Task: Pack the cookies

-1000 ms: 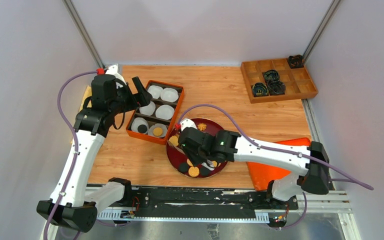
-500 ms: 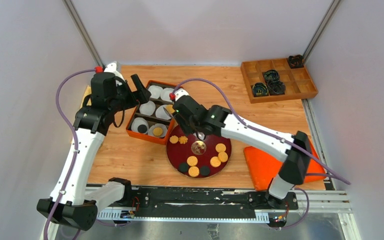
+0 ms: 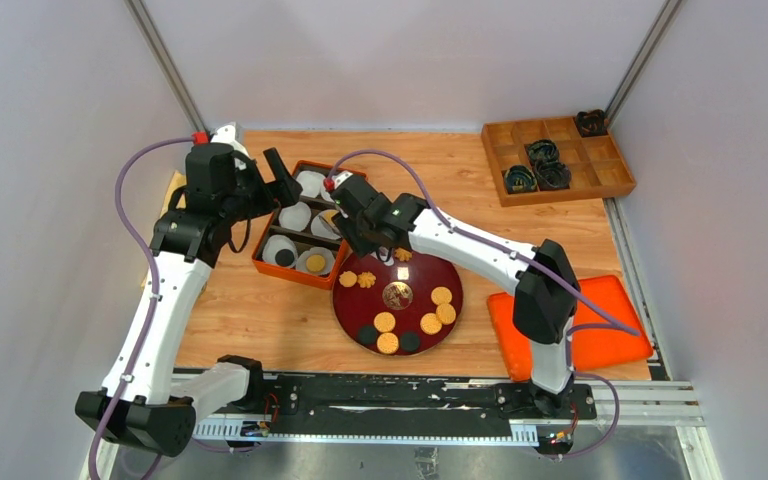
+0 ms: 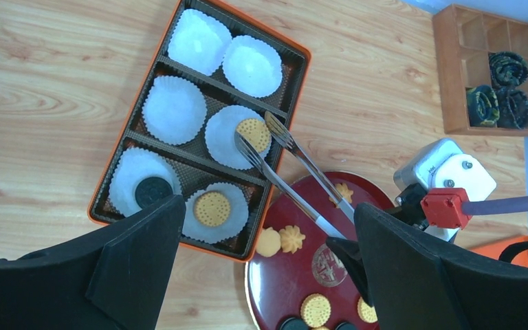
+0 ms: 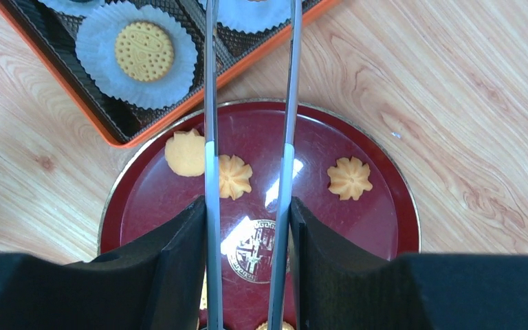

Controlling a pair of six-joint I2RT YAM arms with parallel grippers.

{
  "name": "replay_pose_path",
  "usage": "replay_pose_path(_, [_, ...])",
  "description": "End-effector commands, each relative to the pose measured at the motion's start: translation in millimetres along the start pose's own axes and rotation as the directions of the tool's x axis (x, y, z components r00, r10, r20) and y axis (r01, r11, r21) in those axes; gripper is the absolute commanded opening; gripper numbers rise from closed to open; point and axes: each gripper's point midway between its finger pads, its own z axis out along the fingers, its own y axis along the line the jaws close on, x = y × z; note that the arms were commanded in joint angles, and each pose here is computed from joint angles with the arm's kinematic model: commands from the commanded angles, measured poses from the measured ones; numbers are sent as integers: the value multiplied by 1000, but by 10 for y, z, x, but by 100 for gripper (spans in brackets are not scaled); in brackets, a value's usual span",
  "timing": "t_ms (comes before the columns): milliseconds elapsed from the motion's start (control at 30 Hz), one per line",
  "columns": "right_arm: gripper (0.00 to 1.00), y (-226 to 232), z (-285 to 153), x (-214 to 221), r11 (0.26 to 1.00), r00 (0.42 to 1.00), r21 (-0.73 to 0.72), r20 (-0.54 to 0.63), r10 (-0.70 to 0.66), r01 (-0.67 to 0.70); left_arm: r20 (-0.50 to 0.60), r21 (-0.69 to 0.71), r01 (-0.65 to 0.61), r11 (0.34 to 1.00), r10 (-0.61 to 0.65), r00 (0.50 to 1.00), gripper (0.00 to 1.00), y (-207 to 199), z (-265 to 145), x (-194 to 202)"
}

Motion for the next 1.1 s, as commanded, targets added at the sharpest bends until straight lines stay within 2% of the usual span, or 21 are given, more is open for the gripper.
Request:
replay_pose_path(0, [4,12,52,-203,1000,999,-21,43,-2,3,13,-26,-16,1000,16,1000,100,44,2,-39])
replay_pose_path(333, [22,-68,125,-179,1000,1000,17,9,8,-9,20,-31,-25,999,26,999,100,58,-21,-46])
replay_pose_path(433, [36,-81,122,-175,1000,1000,21,8,12,-12,20,-26,-25,999,25,999,100,47,-21,-50])
replay_pose_path(633, [53,-117,135,-179,999,1000,42,8,4,-4,28,-7,-29,1000,29,999,100,10,-42,-71])
replay_pose_path(800, [56,-152,113,-215,998,1000,56,19,3,-4,30,19,-32,999,31,999,100,-34,-67,-70])
replay_pose_path(933, [51,-184,-1,-235,998,999,59,37,18,-20,31,25,-34,999,33,999,100,-47,-76,-80])
replay_pose_path(1067, [47,-204,-325,-180,998,997,46,68,32,-35,39,37,-33,999,32,999,100,-78,-106,-105])
